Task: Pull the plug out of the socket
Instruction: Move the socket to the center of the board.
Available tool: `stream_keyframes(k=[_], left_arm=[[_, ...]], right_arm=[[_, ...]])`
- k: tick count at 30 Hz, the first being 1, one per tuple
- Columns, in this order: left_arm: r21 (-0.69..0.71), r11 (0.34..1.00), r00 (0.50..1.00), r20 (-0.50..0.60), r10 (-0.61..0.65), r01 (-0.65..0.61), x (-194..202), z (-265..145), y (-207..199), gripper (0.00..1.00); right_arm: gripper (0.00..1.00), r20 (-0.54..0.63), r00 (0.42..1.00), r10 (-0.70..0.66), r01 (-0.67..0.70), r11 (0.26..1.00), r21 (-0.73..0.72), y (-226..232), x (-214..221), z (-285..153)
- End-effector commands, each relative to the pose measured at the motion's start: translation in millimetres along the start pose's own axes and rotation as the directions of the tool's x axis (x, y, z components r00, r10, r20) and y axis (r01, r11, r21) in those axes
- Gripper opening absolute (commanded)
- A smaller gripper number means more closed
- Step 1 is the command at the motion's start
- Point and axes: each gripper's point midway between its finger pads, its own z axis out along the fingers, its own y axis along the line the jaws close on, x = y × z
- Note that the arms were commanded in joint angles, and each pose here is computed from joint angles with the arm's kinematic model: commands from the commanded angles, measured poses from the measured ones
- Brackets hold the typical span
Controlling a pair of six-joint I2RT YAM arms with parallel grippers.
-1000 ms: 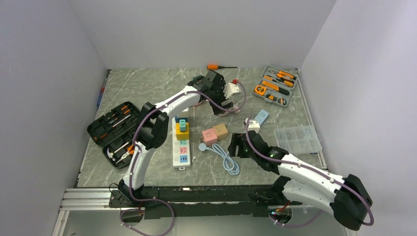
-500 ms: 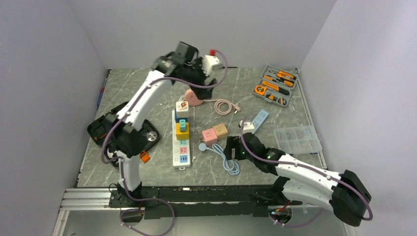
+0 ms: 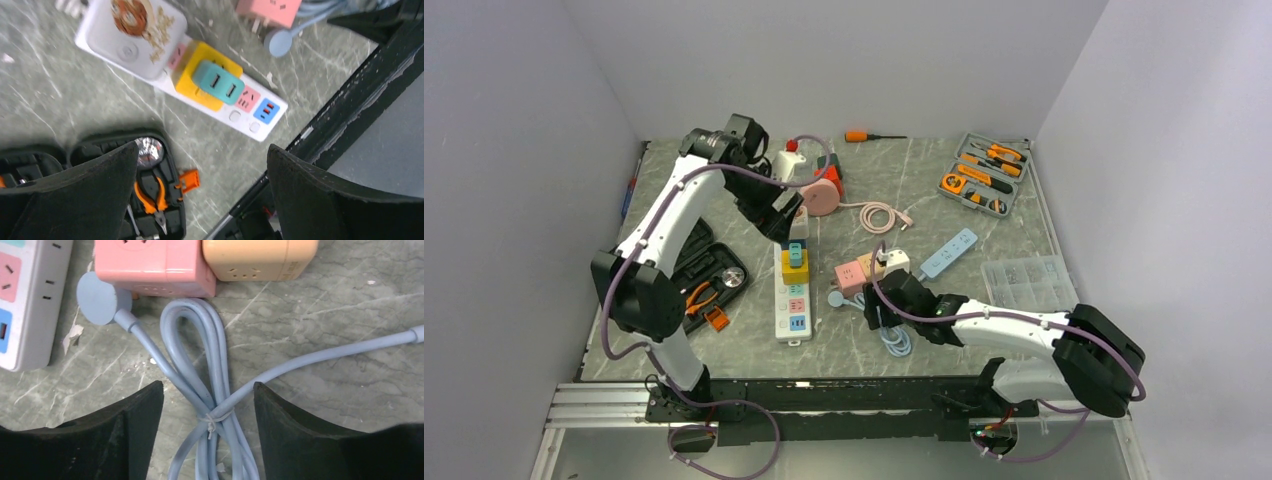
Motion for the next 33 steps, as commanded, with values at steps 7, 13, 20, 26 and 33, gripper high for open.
stream_keyframes(k=[7,13,20,26,33], left_arm=[[-0.131,0.991,0.998,0.062,0.032,-0.023,24.3,-46.7,-17.0,0.99],[-0.166,0.985,0.997,0.049,0.056,-0.047,40.9,-58.3,-22.6,0.99],[-0.170,0.981,0.994,0.041,0.102,-0.094,64.9,-60.8,-32.6,0.99],[-0.181,0.975,0.989,0.052,0.139,-0.128,71.7,-65.1,-36.3,0.99],[-0.188,0.972,0.989,0.031,0.147,-0.139,80.2,-63.1,-35.0,0.99]], right_arm=[[0.33,-0.021,0.973,0.231,-0.217,0.938,0.269,-47.5,31.5,-17.3],[0.22,0.000,0.918,0.397,-0.336,0.777,0.533,-90.9,55.6,-48.4],[0.24,0.218,0.840,0.497,-0.532,0.675,0.511,-110.2,18.7,-96.4],[0.40,0.398,0.703,0.589,-0.707,0.637,0.308,-125.2,-41.2,-133.3],[0.28,0.176,0.840,0.514,-0.536,0.836,0.119,-59.9,-52.3,-88.0]])
